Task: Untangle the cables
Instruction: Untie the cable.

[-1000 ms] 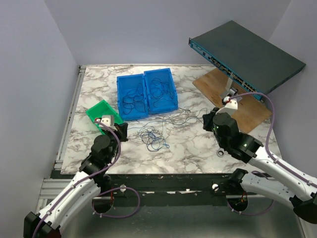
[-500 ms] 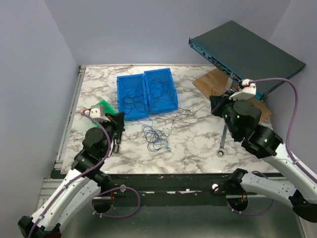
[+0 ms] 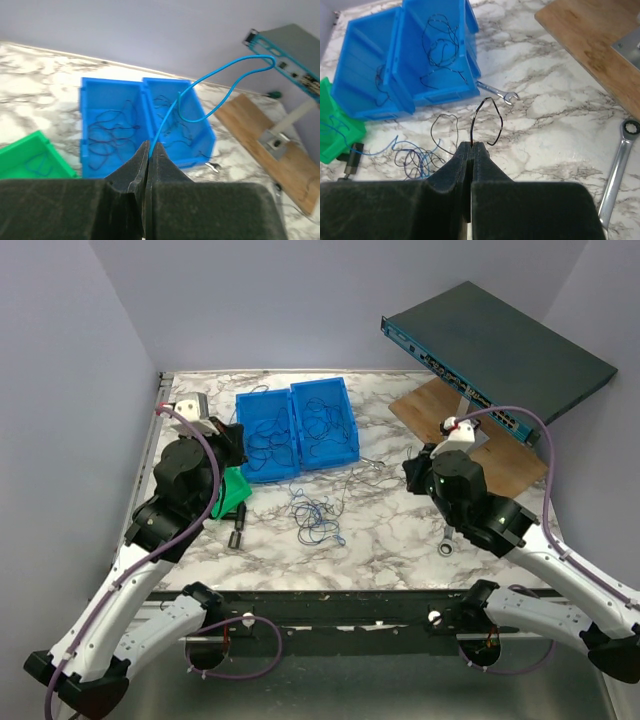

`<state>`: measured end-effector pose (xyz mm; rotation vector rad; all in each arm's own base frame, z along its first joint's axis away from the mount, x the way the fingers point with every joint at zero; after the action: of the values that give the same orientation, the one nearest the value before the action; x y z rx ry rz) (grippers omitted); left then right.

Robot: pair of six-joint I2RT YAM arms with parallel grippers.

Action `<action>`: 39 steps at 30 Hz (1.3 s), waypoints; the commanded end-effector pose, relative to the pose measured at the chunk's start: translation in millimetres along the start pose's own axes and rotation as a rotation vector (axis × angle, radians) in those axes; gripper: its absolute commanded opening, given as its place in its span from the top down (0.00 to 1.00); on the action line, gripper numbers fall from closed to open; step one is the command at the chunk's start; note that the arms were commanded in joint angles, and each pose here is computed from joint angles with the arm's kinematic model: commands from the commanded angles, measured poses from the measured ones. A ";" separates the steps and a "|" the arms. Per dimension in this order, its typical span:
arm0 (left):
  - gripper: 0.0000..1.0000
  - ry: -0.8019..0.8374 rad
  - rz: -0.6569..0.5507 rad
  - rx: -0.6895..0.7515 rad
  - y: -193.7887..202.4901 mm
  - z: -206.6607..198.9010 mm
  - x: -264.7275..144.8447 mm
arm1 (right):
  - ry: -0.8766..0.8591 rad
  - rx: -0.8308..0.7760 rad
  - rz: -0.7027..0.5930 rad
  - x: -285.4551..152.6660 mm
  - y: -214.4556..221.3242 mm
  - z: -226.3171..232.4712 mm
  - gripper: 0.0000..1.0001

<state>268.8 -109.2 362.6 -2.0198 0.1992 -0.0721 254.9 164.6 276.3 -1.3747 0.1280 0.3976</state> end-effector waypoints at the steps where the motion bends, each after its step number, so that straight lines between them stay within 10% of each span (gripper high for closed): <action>1: 1.00 -0.272 -0.021 0.116 -18.4 46.3 -4.3 | -0.053 0.022 0.036 4.9 23.7 7.6 0.99; 7: 1.00 -0.480 -0.094 0.143 -43.2 84.4 -12.4 | -0.106 0.026 0.105 15.1 51.4 19.1 0.99; 15: 1.00 -0.334 -0.178 0.095 -92.3 54.2 -24.3 | -0.187 -0.007 0.217 26.2 97.9 31.3 0.99; 20: 1.00 -0.261 -0.177 0.094 -97.8 40.7 -24.9 | -0.450 -0.031 0.320 20.1 125.8 72.7 0.39; 26: 1.00 -0.363 -0.209 0.078 -116.5 52.4 -32.6 | -0.482 -0.089 0.414 35.7 152.9 86.6 0.00; 39: 1.00 -0.505 -0.308 0.062 -152.1 68.6 -60.5 | -0.436 -0.320 0.499 72.4 207.8 130.9 0.00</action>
<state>247.3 5.7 469.6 -1.9510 -0.3241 0.1505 226.3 310.9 82.7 -1.4564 0.1136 1.1804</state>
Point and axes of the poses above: each gripper's point midway between its finger pads, its own x axis out along the fingers, its own z axis along the line the jaws close on, y = z × x, the point moved 1 cm from there along -x, back along the fingers, and after that the axes turned 4 degrees about -x, right-handed, at the moved point
